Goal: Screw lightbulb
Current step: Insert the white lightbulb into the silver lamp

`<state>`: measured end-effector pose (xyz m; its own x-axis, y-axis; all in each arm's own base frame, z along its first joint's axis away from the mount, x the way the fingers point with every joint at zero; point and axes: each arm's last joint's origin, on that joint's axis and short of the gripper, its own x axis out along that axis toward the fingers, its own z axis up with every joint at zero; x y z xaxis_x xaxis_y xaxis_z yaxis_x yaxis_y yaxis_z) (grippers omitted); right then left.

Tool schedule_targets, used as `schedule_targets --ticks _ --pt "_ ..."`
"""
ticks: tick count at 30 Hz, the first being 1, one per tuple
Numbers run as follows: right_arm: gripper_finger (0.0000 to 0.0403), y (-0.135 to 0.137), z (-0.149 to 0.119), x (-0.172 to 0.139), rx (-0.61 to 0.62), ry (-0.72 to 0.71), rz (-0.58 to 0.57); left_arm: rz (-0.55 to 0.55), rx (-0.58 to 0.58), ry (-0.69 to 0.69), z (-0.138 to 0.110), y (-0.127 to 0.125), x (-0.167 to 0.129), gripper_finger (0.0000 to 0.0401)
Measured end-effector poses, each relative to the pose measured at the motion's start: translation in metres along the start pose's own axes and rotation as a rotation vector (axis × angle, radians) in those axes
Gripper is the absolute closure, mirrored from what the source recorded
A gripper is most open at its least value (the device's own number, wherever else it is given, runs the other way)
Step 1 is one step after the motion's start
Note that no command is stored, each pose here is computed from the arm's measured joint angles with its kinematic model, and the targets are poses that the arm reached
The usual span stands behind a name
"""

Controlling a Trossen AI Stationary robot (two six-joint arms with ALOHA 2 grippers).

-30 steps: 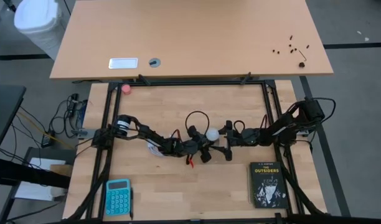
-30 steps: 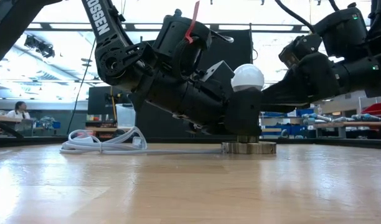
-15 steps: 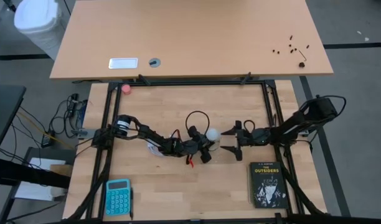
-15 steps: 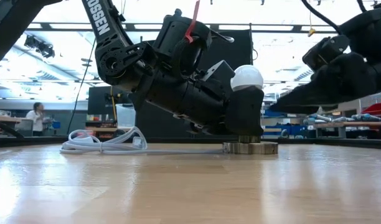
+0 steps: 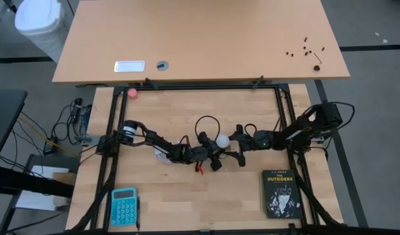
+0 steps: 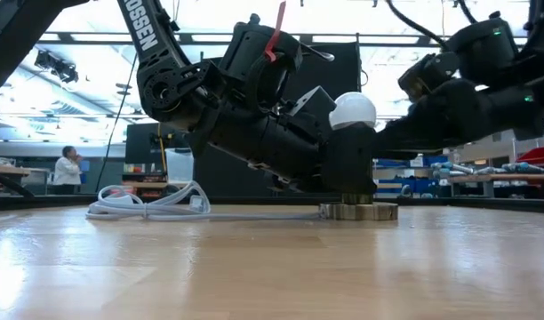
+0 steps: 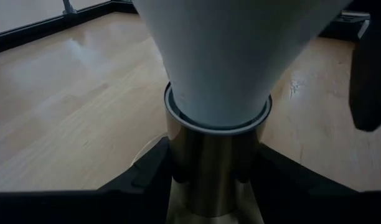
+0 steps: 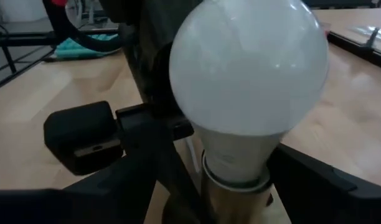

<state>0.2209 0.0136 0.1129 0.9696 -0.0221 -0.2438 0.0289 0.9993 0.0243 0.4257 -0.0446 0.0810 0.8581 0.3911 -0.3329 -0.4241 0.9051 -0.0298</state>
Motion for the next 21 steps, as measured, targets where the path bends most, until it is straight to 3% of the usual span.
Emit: schedule_targets --ticks 7,13,18,21 --pt "0.0116 0.006 -0.003 -0.013 0.022 0.002 0.022 0.001 -0.014 0.001 0.000 0.000 0.000 0.0217" --pt "0.0127 0.021 -0.004 -0.035 0.091 -0.019 0.168 0.008 -0.023 0.000 0.000 0.000 0.000 0.0217" --pt "0.0137 0.006 -0.015 -0.040 0.040 0.041 -0.137 0.008 -0.023 0.000 0.000 -0.001 0.000 0.0217" --pt "0.0139 -0.003 -0.006 -0.032 0.026 0.013 -0.064 0.000 -0.023 0.002 0.000 -0.001 -0.001 0.0217"
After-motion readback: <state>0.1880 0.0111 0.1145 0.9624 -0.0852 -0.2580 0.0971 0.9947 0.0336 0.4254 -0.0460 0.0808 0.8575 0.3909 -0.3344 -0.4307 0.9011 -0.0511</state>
